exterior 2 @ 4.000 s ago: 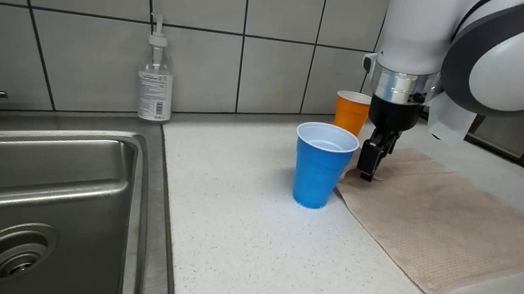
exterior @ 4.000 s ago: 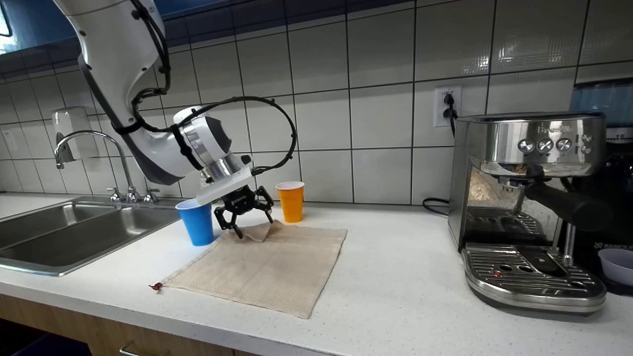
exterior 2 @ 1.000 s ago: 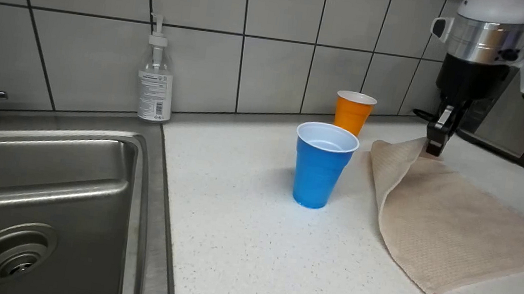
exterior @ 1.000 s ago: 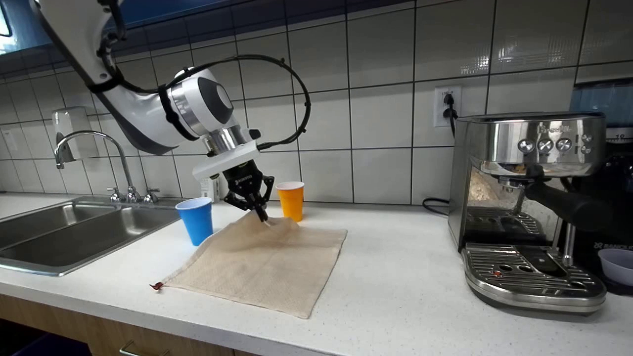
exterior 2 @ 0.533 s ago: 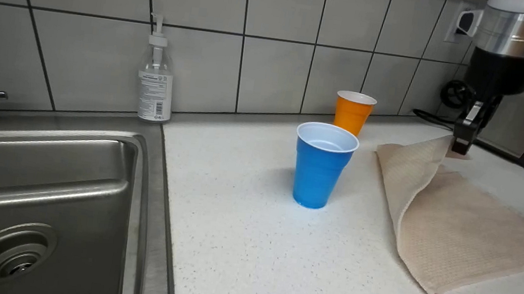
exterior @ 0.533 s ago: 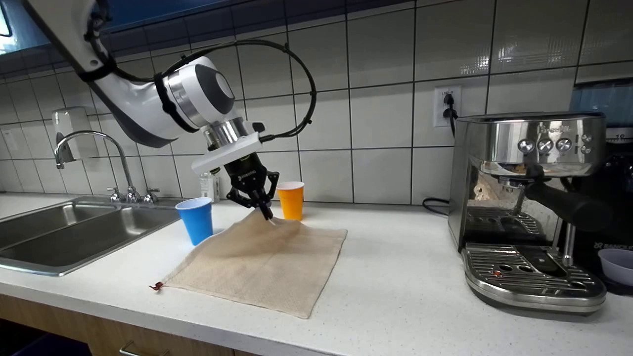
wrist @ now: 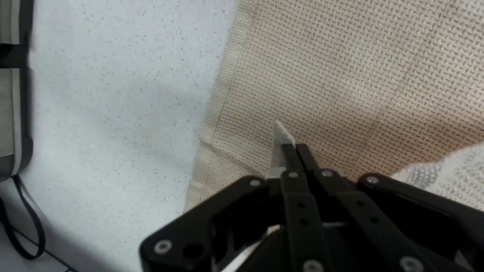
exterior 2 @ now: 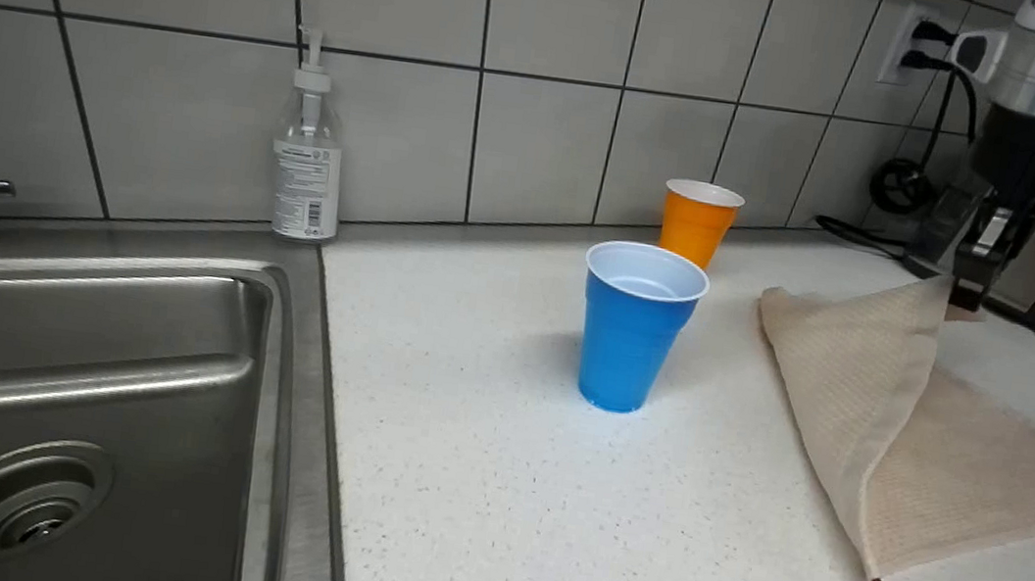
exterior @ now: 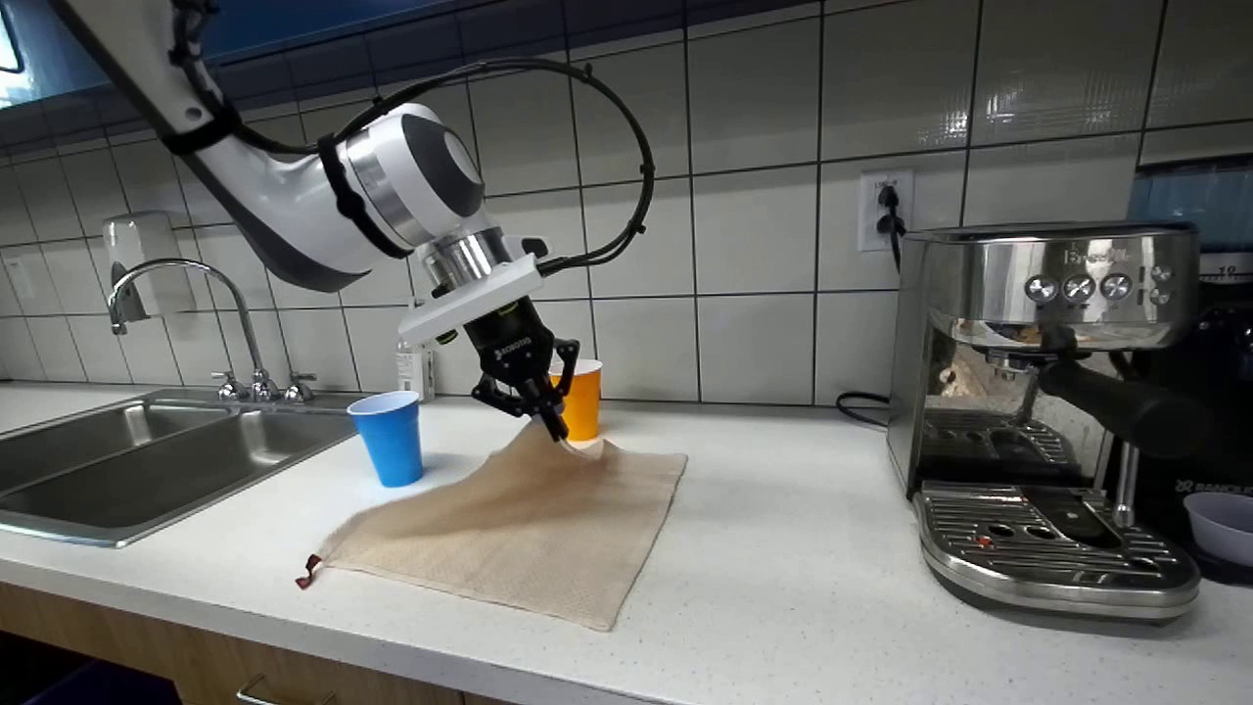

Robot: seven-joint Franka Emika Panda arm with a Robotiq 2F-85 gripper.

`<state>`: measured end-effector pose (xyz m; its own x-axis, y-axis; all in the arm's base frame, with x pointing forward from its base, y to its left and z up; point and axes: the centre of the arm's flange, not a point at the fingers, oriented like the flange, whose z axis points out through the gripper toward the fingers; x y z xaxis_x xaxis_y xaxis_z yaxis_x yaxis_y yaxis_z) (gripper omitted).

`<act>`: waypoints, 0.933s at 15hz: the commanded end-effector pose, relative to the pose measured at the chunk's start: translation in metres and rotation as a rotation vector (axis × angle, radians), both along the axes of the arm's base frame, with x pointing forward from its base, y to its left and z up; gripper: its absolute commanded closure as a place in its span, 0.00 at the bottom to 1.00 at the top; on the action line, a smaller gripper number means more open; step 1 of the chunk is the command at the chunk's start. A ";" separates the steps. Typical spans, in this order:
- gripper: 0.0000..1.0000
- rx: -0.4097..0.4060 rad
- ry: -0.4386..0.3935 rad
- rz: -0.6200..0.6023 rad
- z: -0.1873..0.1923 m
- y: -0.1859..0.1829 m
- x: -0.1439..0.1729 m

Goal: Fold the towel

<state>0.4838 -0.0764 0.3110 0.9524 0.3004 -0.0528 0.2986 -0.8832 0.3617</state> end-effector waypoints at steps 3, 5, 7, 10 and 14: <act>0.99 -0.031 -0.005 -0.001 0.017 -0.023 -0.023; 0.99 -0.036 -0.010 -0.003 0.021 -0.028 -0.029; 0.99 -0.044 -0.014 -0.007 0.024 -0.032 -0.037; 0.99 -0.058 -0.014 -0.014 0.026 -0.036 -0.048; 0.99 -0.075 -0.005 -0.009 0.023 -0.040 -0.063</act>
<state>0.4436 -0.1125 0.3277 0.9598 0.2753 -0.0547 0.2733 -0.8724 0.4052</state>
